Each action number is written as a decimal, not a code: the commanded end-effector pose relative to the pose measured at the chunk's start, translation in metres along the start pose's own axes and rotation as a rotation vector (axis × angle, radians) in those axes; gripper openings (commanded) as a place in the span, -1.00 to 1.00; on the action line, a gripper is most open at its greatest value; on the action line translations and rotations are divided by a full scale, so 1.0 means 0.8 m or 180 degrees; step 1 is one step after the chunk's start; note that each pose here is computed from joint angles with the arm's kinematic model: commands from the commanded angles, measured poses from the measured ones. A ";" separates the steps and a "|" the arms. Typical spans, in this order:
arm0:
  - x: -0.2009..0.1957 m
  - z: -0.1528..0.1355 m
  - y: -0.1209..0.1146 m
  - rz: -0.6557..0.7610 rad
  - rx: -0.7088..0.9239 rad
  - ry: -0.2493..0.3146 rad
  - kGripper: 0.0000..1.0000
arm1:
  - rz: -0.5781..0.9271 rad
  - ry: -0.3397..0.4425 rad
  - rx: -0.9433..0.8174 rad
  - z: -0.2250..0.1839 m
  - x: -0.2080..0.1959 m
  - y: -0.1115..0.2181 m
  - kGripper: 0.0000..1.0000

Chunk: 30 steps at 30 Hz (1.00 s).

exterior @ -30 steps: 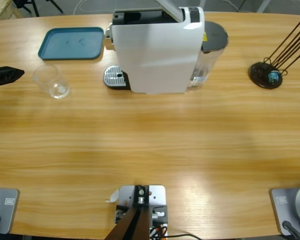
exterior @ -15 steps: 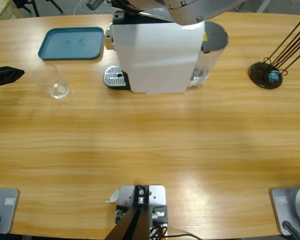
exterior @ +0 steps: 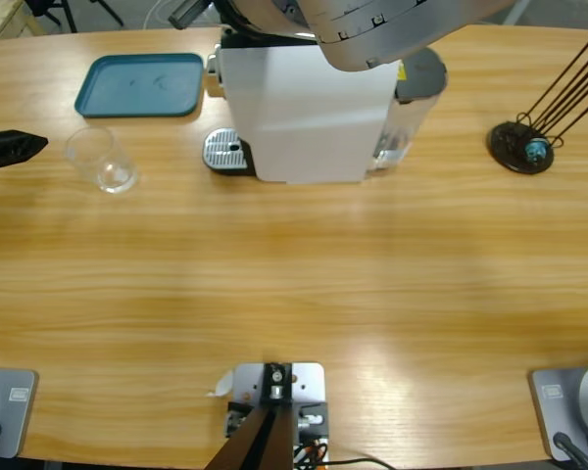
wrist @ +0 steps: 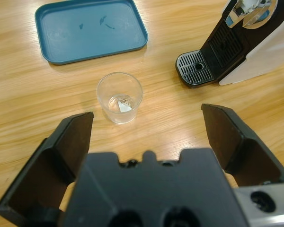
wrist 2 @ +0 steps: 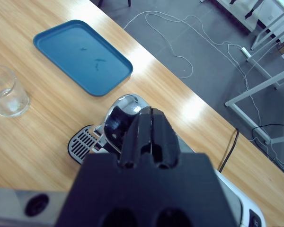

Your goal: Pour coffee

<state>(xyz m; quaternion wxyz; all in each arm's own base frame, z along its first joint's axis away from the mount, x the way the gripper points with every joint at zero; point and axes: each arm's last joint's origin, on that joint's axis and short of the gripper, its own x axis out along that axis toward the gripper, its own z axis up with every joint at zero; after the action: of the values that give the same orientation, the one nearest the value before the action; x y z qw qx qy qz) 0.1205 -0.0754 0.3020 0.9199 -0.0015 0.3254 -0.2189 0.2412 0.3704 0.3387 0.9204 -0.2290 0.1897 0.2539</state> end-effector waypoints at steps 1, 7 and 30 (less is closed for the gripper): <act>0.012 -0.013 0.002 -0.0003 0.0048 0.0169 1.00 | 0.0184 0.0767 -0.0361 -0.110 0.067 0.061 -1.00; 0.013 -0.013 0.002 -0.0002 0.0048 0.0174 1.00 | 0.0191 0.0824 -0.0324 -0.128 0.069 0.060 -1.00; 0.009 -0.016 0.003 -0.0022 0.0250 0.0011 1.00 | 0.0509 0.0170 -0.0101 -0.001 -0.149 -0.087 0.99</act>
<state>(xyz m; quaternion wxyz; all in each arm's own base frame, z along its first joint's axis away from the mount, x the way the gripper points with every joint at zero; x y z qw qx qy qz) 0.1209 -0.0756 0.3007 0.9191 -0.0008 0.3278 -0.2186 0.2261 0.3376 0.3523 0.9196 -0.2177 0.1947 0.2627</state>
